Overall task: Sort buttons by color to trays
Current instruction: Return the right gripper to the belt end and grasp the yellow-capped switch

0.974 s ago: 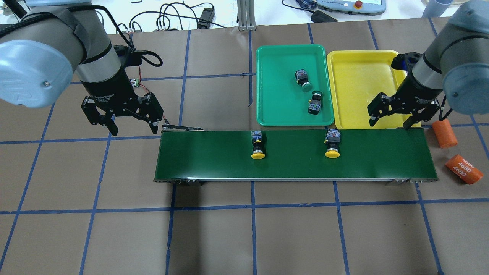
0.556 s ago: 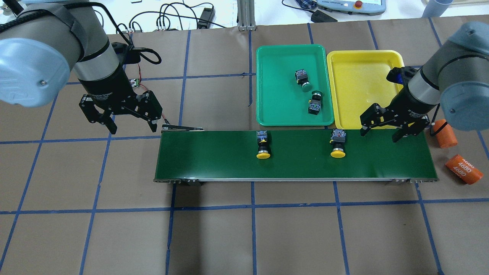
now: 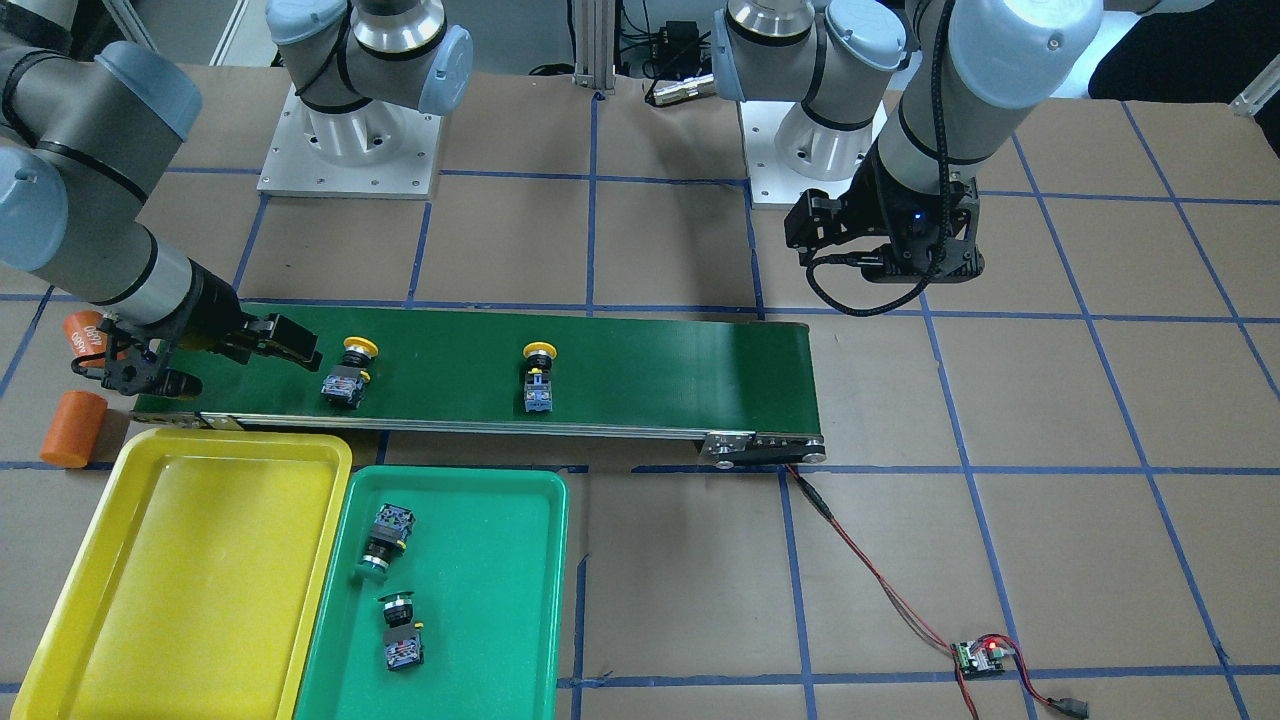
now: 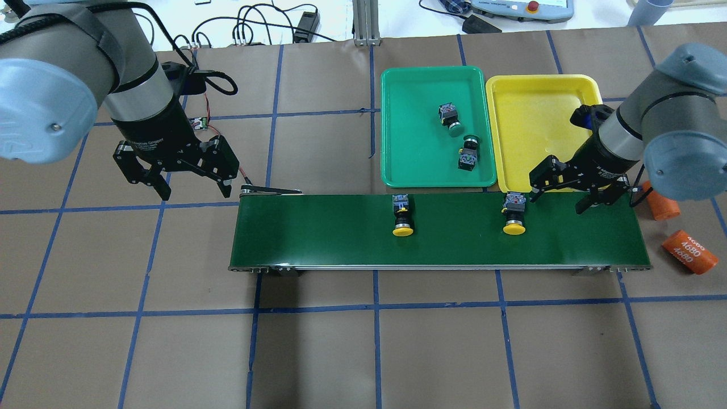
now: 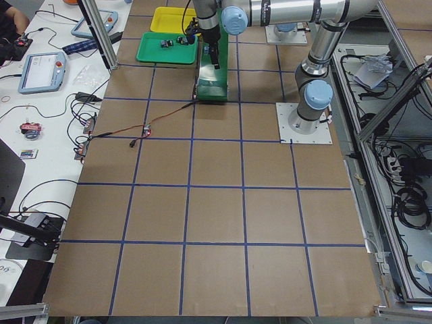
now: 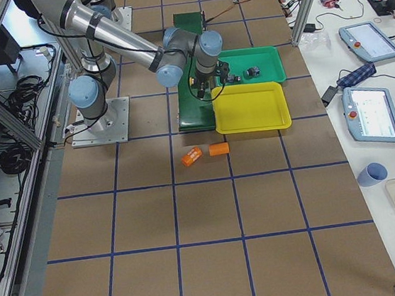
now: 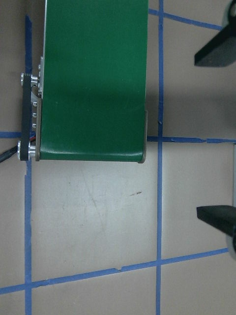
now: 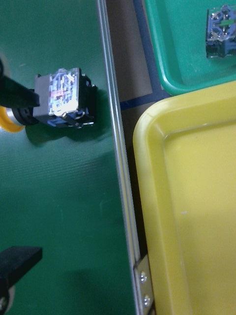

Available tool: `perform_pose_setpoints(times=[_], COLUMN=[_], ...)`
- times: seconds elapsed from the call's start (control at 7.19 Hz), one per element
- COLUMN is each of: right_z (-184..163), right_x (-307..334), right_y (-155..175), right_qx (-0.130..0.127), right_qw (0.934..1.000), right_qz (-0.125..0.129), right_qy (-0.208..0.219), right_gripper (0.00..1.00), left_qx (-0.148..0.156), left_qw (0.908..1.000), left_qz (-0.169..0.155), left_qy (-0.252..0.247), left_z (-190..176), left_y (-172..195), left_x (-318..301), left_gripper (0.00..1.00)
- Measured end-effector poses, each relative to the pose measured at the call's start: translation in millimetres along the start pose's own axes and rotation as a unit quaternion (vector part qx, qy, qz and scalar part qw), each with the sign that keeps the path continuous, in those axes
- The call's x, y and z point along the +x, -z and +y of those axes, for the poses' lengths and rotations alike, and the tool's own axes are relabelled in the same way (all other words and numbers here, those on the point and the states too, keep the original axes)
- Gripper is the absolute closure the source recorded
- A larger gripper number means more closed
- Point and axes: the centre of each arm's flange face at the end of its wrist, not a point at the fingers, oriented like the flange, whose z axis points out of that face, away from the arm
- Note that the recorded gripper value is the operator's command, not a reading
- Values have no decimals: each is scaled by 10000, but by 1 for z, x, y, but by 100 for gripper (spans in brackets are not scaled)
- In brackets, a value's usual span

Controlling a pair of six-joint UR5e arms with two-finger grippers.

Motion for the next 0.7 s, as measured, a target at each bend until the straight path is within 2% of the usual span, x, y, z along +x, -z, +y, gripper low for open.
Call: perform_pose_setpoints(times=[0.28,0.7], right_z=[-3,-5], right_x=[0,-1], right_y=[-4,-8], right_qx=[-23,-50], right_qw=[10000,9999], right_qz=[-8,-17], right_qy=[-46,-107], right_gripper=[0,0], left_qx=[103,515], left_qw=[9999,9985], left_qz=[5,-3], left_qy=[-63,-185], left_z=[10,19], left_y=[8,27], left_x=[1,0], left_gripper=[0,0])
